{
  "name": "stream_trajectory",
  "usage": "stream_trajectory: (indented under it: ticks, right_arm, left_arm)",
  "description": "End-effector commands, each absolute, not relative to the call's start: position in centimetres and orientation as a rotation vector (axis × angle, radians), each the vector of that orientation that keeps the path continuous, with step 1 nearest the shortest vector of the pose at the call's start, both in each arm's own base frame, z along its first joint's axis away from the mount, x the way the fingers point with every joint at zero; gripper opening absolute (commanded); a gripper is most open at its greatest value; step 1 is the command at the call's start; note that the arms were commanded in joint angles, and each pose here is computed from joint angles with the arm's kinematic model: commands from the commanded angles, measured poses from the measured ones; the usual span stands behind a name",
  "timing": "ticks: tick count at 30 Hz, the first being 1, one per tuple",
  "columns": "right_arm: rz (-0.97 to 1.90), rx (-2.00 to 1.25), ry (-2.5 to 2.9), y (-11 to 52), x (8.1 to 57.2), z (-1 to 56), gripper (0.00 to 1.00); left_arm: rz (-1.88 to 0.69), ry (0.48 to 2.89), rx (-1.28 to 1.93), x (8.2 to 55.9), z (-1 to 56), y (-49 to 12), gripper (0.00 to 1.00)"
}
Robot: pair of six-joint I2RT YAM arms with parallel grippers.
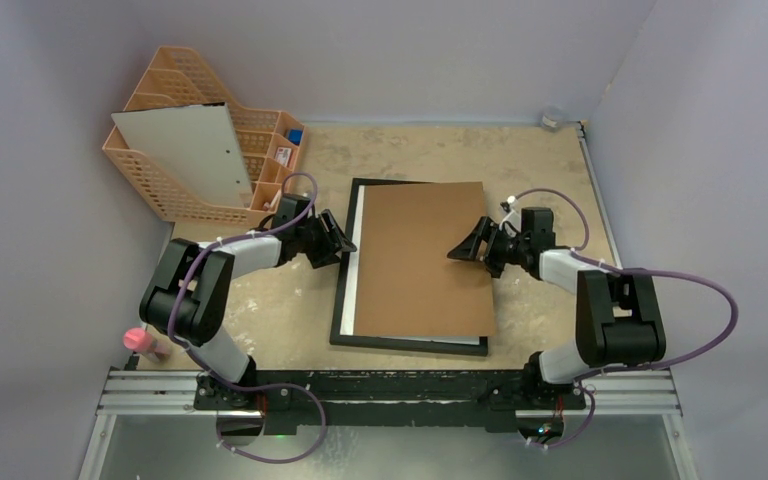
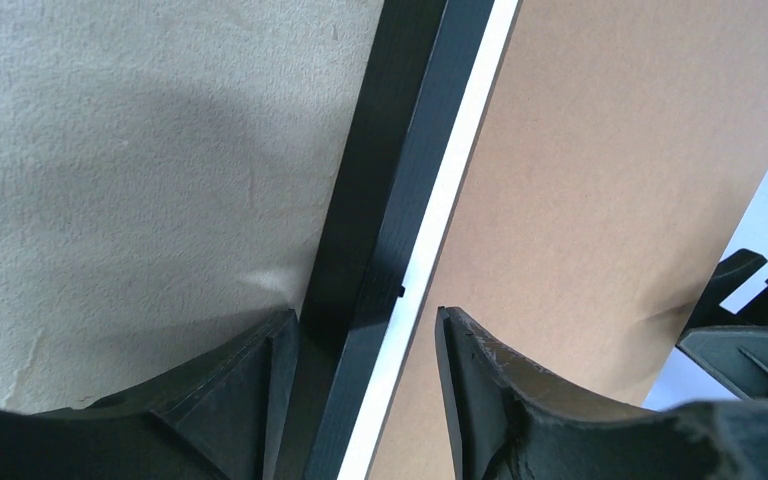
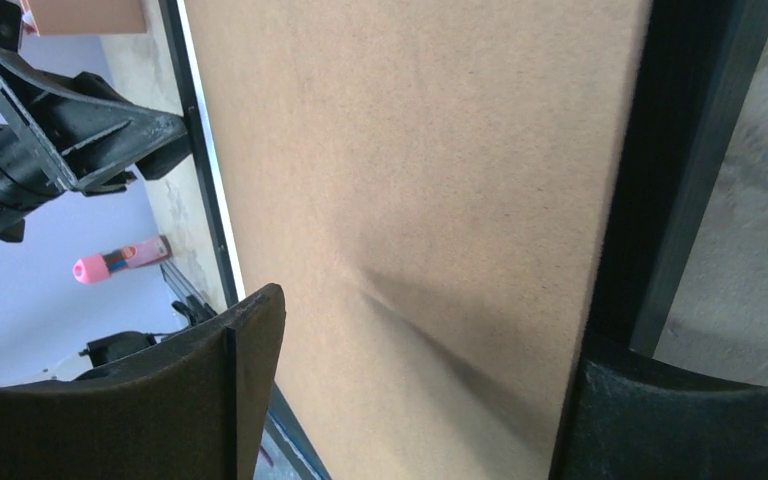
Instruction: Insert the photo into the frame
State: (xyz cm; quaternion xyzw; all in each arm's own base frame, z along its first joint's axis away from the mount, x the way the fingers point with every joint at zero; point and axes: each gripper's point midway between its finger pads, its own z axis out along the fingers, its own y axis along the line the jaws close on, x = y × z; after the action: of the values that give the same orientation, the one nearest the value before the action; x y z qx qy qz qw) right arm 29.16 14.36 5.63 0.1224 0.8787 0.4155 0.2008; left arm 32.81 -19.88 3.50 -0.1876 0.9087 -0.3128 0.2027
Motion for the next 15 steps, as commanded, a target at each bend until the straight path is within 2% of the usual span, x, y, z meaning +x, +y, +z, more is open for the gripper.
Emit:
stream_trajectory:
  ticks: [1,7,11,15]
  right_arm:
    - [1.090,0.400,2.539,13.9,27.3,5.6,0.81]
    - [0.910,0.423,2.604,12.3,27.1,4.9,0.87]
    - [0.866,0.427,2.630,12.2,26.8,4.7,0.87]
    - [0.901,0.401,2.627,13.7,27.1,5.2,0.83]
  left_arm:
    - [-0.851,2.507,-0.469,34.0,4.3,-20.0,0.56]
    - [-0.842,2.537,-0.463,33.6,4.0,-19.9,0.57]
    - [-0.832,2.544,-0.452,33.5,3.8,-19.8,0.57]
    - [-0.834,2.549,-0.442,33.3,3.7,-19.8,0.57]
